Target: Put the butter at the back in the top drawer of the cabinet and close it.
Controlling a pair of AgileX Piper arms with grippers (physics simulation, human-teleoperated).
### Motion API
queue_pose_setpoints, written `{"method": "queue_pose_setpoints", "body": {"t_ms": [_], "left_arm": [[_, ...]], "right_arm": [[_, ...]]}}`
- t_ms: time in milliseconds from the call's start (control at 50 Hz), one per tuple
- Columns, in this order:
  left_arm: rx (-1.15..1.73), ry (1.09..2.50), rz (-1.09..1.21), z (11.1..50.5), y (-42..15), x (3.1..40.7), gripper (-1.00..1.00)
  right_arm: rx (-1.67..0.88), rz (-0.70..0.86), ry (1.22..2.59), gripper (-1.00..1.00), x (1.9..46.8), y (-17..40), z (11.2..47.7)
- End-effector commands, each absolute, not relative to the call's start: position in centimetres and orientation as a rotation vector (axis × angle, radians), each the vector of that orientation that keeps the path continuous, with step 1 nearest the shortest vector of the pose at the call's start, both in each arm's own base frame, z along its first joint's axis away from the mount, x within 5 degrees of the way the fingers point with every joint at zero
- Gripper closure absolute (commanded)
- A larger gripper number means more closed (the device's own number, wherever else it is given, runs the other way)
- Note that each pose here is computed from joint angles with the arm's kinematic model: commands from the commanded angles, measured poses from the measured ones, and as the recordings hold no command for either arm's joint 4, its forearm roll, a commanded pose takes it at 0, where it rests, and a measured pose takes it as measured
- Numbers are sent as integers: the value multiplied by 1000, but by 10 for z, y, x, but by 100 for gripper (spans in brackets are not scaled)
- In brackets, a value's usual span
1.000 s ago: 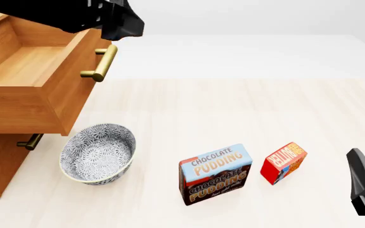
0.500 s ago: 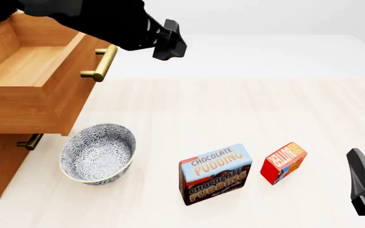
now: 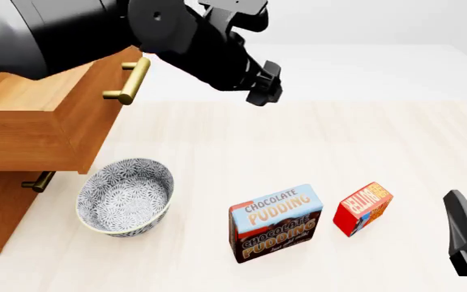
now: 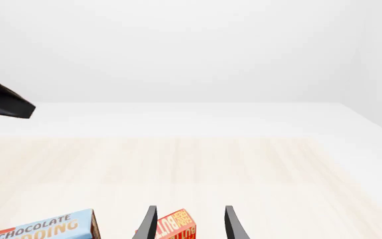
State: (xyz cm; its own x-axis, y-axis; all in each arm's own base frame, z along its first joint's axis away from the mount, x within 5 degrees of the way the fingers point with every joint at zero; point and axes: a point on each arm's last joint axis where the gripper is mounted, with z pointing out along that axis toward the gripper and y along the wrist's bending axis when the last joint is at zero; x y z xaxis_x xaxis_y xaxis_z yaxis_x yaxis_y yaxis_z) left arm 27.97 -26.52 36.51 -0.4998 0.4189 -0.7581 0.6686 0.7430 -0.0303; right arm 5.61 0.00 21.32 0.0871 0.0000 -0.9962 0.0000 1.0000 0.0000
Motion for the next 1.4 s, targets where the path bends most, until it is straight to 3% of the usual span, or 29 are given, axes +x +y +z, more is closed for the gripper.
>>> {"method": "queue_pose_setpoints", "body": {"t_ms": [20,400,1400], "left_arm": [[864,2187,-425,347,-291,283,-100],[917,2221,-476,322,-341,279,-100],[1000,2263,-475,290,-383,276,-100]], "right_arm": [[0,0,1484,-100,56,0,213],[0,0,1484,-100,56,0,213],[0,0,1484,-100,56,0,213]]}}
